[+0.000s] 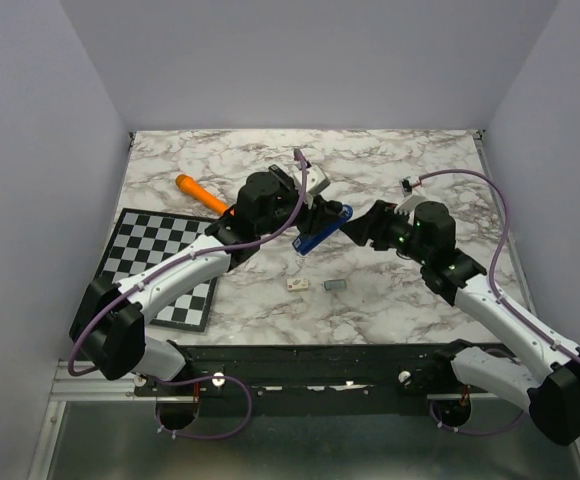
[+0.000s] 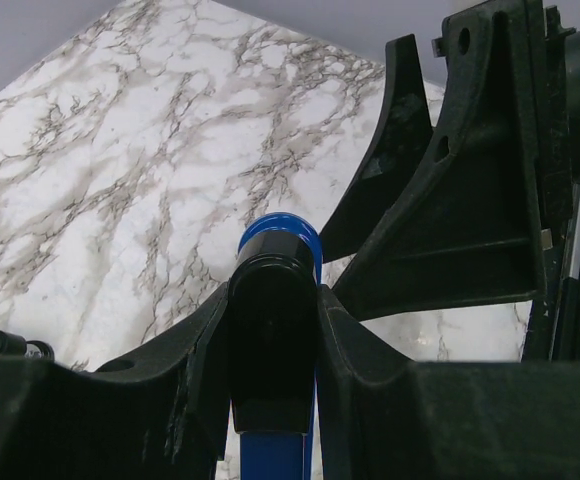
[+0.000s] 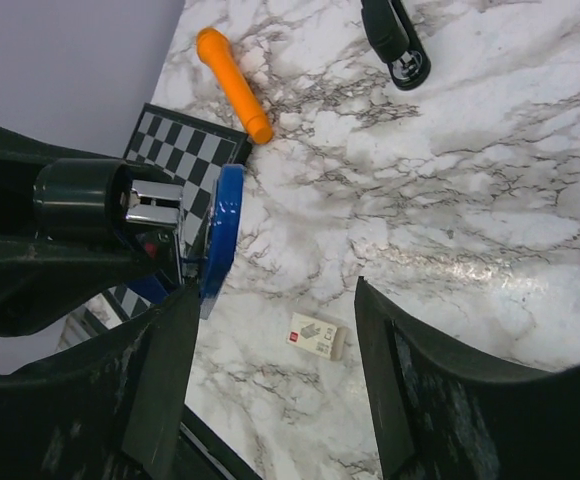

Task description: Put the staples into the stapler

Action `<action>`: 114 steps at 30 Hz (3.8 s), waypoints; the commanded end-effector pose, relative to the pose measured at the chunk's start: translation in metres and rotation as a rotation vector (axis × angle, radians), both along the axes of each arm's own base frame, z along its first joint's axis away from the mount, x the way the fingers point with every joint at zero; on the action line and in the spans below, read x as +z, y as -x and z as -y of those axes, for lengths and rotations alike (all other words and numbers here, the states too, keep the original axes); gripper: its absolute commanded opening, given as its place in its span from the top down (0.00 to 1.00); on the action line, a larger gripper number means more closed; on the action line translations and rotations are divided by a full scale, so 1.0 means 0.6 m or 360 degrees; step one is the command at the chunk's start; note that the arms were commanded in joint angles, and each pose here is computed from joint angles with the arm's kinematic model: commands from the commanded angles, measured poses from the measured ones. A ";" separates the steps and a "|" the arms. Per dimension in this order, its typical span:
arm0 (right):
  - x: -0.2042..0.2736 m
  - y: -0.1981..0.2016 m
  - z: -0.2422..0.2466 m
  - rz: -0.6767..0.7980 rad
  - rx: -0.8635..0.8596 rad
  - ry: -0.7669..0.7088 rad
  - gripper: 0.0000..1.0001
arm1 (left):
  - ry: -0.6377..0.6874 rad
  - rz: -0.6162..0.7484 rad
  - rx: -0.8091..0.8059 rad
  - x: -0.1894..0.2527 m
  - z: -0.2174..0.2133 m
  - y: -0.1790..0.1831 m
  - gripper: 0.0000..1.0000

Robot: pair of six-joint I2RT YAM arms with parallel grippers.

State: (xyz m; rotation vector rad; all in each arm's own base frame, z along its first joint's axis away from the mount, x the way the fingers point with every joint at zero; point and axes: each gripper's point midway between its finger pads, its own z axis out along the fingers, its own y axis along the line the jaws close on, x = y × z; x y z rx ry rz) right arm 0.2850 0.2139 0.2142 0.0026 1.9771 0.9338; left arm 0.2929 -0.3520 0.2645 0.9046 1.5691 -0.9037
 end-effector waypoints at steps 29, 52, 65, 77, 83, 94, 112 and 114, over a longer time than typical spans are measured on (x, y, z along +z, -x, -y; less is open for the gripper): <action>0.042 -0.021 -0.029 -0.0035 -0.0050 -0.0378 0.94 | 0.0274 0.0254 -0.0119 0.130 0.009 0.070 1.00; 0.196 -0.023 0.027 0.0066 -0.0041 -0.1100 0.99 | 0.0945 0.0047 0.1175 0.052 -0.306 0.062 0.97; 0.238 -0.022 0.030 0.0121 0.0004 -0.1335 0.99 | 0.1222 -0.0327 0.1217 -0.045 -0.317 0.077 0.50; 0.237 -0.037 0.036 0.0137 -0.0054 -0.1364 0.99 | 0.1246 -0.0357 0.1360 -0.081 -0.369 0.099 0.10; 0.222 -0.044 0.034 0.0142 -0.0067 -0.1305 0.99 | 0.1054 -0.0052 0.1326 -0.021 -0.393 0.120 0.03; 0.193 -0.045 0.022 0.0135 -0.0012 -0.1197 0.99 | 0.0313 0.0438 0.0582 0.087 -0.243 0.123 0.01; 0.178 -0.032 0.014 0.0100 0.0052 -0.1184 0.99 | -0.0127 0.0598 -0.0044 0.098 -0.074 0.058 0.18; 0.177 -0.031 0.014 0.0100 0.0057 -0.1185 0.99 | -0.0142 0.0610 -0.0050 0.097 -0.070 0.053 0.22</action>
